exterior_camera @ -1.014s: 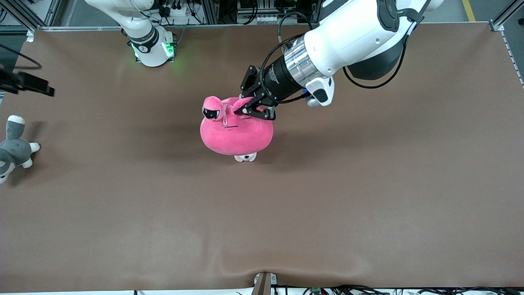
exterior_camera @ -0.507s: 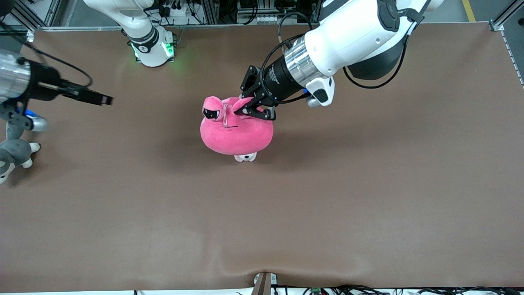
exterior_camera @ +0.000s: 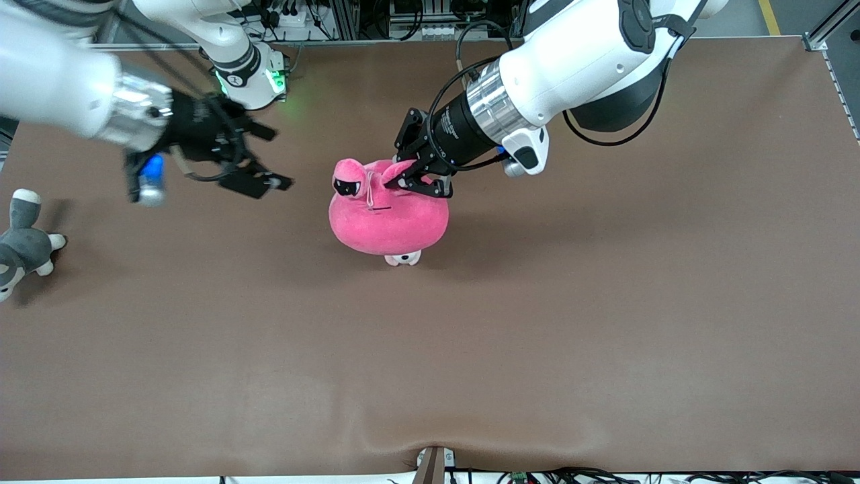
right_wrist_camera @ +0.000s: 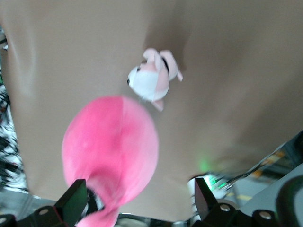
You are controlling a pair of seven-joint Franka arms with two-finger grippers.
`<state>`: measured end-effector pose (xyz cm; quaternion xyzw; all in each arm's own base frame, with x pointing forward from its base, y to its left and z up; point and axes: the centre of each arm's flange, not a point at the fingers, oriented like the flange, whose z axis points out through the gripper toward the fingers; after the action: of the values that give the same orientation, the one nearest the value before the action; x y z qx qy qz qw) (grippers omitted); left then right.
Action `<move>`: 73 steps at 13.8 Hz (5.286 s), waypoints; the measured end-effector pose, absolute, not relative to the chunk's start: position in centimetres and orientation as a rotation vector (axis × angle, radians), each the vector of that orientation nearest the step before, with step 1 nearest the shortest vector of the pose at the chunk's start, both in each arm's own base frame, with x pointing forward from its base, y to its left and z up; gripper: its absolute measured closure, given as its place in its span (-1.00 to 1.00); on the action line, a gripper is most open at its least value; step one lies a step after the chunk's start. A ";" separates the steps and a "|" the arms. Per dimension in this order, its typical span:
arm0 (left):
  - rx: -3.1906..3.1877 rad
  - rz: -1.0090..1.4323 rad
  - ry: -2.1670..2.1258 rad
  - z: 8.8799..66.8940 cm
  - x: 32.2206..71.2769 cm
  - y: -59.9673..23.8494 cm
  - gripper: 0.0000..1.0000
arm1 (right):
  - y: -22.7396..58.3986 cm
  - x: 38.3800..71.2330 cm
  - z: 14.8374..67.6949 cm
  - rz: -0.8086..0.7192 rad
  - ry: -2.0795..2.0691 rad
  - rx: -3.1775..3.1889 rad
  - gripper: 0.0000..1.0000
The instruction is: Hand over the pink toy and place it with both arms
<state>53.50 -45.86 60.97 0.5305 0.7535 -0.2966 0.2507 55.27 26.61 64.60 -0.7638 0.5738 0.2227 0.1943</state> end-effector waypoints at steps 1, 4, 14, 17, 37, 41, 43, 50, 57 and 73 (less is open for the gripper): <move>1.446 -0.808 2.050 61.0 53.4 -46.0 0.77 | 28.7 54.8 64.9 0.625 1.676 -2.076 -1.00; 1.450 -0.810 2.048 60.9 53.3 -46.2 0.77 | 32.3 54.9 63.8 0.636 1.814 -1.939 -0.99; 1.464 -0.778 2.047 60.9 53.3 -46.1 0.72 | 33.6 56.6 59.7 0.464 1.879 -2.048 0.56; 1.487 -0.708 2.038 61.3 53.6 -45.7 0.42 | 31.0 58.2 59.5 0.457 1.904 -2.017 0.71; 2.849 -0.007 1.035 64.4 60.1 -9.0 -1.00 | -20.3 61.6 25.2 0.825 1.255 -2.364 0.72; 2.918 -0.024 0.880 64.2 60.3 -0.1 -1.00 | -17.1 64.8 34.9 0.783 1.071 -2.577 0.03; 2.978 -0.017 0.797 64.1 60.2 1.0 -1.00 | -14.2 65.7 44.4 0.705 0.966 -2.665 -0.44; 3.085 -0.041 0.543 64.6 59.2 -2.8 -1.00 | -6.6 58.0 65.7 0.427 0.449 -2.899 -1.00; 3.214 -0.046 0.140 66.8 53.9 -8.1 -1.00 | 1.4 50.3 68.5 0.143 0.051 -3.136 -1.00; 3.219 -0.034 0.189 66.8 48.7 -3.4 -1.00 | -1.3 50.2 69.0 -0.057 0.050 -3.144 -1.00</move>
<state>48.73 -3.44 66.79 0.9974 0.0585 -0.0104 -0.0414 50.22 -1.25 68.97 -0.9997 0.0158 -0.0182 -0.0015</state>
